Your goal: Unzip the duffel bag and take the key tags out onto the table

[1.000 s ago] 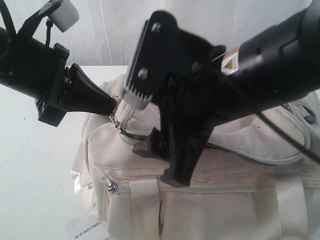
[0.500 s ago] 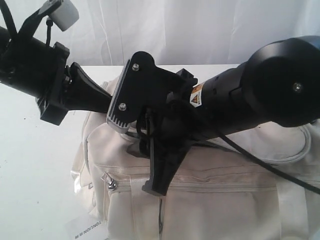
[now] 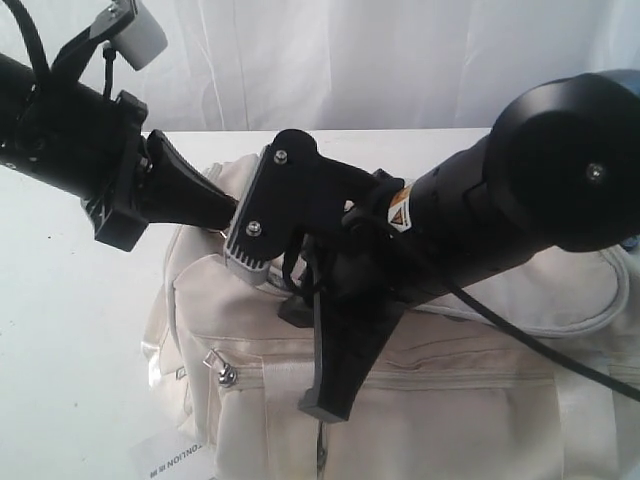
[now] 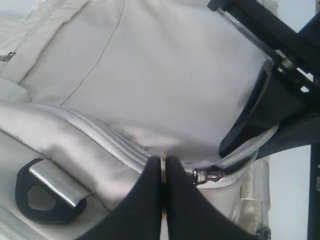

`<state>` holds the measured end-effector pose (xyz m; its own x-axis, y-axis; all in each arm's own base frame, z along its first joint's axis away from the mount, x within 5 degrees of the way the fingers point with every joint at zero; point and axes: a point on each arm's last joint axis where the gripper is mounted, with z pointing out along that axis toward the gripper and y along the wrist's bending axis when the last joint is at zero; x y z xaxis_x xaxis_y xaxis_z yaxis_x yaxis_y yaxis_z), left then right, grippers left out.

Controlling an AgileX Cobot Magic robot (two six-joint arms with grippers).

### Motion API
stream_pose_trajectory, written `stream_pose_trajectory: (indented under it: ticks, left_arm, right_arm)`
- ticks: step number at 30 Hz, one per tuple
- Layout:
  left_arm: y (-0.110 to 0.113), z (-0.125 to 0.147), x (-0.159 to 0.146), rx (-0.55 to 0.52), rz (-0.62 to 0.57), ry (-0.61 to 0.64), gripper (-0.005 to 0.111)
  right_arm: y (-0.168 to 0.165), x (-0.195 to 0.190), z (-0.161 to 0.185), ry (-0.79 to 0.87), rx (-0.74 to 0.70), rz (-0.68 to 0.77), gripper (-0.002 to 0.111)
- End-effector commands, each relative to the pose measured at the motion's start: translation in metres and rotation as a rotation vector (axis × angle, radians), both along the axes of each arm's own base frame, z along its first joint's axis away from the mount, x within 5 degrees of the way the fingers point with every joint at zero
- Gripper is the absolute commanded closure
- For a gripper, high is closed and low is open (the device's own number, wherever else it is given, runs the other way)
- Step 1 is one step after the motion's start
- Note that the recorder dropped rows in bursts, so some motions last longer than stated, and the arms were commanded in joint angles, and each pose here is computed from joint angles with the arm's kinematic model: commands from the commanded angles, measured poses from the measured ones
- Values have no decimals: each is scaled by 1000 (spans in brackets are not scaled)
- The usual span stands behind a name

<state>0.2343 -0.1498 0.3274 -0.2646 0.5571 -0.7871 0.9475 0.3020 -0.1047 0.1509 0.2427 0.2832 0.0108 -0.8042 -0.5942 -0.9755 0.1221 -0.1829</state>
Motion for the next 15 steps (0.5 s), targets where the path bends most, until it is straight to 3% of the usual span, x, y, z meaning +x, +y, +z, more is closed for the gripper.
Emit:
stream_pose_trajectory:
  ticks: [1, 15]
  left_arm:
    - [-1, 1, 5, -12, 26, -21, 107]
    - [4, 2, 21, 9, 183, -128, 107]
  right_arm:
    - [-5, -7, -4, 67, -61, 7, 108]
    - [-9, -10, -7, 135, -97, -26, 108]
